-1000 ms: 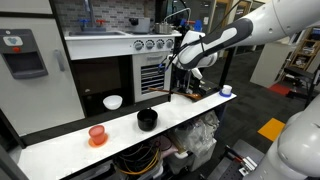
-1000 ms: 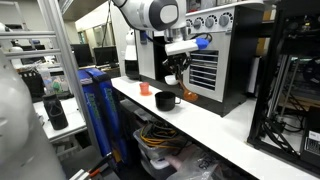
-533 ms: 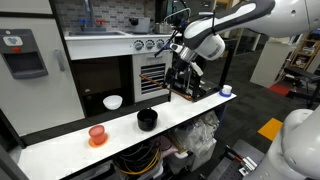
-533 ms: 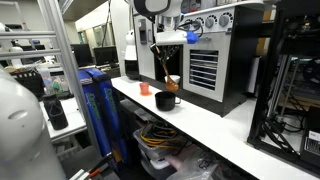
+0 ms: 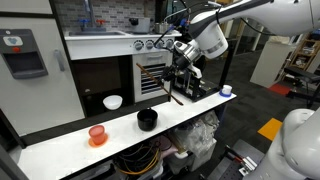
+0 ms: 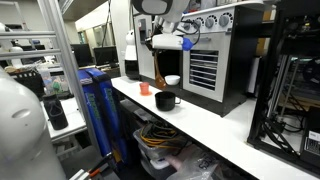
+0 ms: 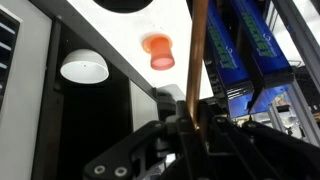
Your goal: Use the wooden spoon to mix the contents of the black cup then place the spoon on the counter
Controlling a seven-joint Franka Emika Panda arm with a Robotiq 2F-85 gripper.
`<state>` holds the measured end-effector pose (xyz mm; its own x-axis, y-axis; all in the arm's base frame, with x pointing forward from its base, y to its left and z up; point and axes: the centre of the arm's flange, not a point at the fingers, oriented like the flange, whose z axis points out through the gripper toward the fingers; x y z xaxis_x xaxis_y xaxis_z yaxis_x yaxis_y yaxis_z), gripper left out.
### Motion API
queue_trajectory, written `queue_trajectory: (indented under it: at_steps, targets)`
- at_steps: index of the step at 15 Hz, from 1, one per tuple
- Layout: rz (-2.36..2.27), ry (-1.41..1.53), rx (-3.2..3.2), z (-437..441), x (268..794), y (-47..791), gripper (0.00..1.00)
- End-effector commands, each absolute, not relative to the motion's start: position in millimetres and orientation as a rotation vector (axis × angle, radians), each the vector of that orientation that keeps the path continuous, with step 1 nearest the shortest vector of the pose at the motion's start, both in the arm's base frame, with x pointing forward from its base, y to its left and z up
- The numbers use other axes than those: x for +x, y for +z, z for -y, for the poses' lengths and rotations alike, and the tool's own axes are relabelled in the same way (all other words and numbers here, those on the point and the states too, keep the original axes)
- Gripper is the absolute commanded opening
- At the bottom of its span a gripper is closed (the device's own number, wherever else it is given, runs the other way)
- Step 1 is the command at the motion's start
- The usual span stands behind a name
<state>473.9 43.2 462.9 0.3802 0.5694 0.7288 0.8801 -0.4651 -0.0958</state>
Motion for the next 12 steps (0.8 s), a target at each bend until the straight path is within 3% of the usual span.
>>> queue_trajectory:
  at_steps: [1,10,11,12]
  targets:
    - [1.2,-1.032,-2.135,-37.7,461.1,455.4,0.04]
    - [1.106,-1.158,-2.072,-36.3,454.3,443.6,0.04]
    - [1.101,-1.125,-2.065,-38.1,462.9,447.2,0.14]
    - [1.101,-1.122,-2.067,-38.2,462.3,445.9,0.14]
